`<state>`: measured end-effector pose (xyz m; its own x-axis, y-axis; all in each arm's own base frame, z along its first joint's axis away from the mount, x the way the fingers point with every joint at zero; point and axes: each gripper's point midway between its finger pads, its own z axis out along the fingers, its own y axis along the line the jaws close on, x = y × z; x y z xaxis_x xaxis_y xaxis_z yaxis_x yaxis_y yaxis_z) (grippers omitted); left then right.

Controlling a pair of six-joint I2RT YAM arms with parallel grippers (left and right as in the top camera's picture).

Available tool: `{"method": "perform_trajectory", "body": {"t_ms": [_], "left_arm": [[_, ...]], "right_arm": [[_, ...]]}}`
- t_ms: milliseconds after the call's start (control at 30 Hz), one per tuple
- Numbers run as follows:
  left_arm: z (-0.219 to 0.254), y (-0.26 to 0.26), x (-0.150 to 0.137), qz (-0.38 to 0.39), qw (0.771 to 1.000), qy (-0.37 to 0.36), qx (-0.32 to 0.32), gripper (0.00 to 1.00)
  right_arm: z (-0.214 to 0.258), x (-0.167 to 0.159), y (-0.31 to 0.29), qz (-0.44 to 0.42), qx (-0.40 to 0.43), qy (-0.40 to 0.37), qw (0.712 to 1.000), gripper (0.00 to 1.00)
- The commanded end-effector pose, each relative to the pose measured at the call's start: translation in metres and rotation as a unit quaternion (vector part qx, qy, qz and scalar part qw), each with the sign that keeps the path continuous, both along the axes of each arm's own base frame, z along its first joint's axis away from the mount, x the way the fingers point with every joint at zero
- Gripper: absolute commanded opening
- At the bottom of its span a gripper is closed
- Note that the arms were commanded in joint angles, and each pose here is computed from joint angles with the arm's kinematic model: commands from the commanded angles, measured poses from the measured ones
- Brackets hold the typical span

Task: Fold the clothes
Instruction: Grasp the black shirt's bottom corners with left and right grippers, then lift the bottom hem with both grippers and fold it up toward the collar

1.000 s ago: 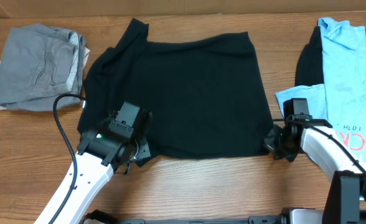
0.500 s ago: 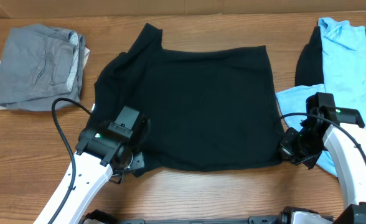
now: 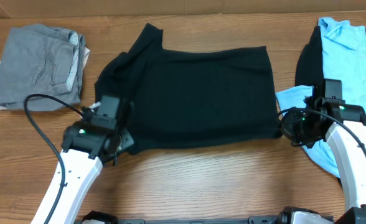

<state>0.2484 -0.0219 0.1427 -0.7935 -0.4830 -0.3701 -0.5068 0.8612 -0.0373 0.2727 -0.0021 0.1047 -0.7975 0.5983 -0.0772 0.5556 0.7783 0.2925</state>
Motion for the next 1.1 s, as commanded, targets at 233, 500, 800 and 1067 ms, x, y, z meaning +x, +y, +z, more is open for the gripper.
{"method": "perform_trajectory", "body": {"t_ms": [233,500,800,1067], "left_arm": [[0.016,0.003,0.072,-0.014,0.994,-0.108,0.012,0.04],[-0.023,0.012,0.112,0.005,0.993,-0.098,0.059,0.04],[-0.048,0.011,0.136,0.01,0.993,-0.104,0.061,0.04],[-0.045,0.024,0.147,0.03,0.99,-0.124,0.059,0.04]], "right_arm": [[-0.006,0.061,-0.008,0.001,-0.006,-0.074,0.997,0.04],[-0.025,0.104,-0.001,0.025,-0.001,-0.12,0.992,0.04],[-0.064,0.124,0.014,0.048,0.003,-0.114,0.992,0.04],[-0.072,0.138,0.011,0.047,-0.013,-0.13,0.99,0.04]]}}
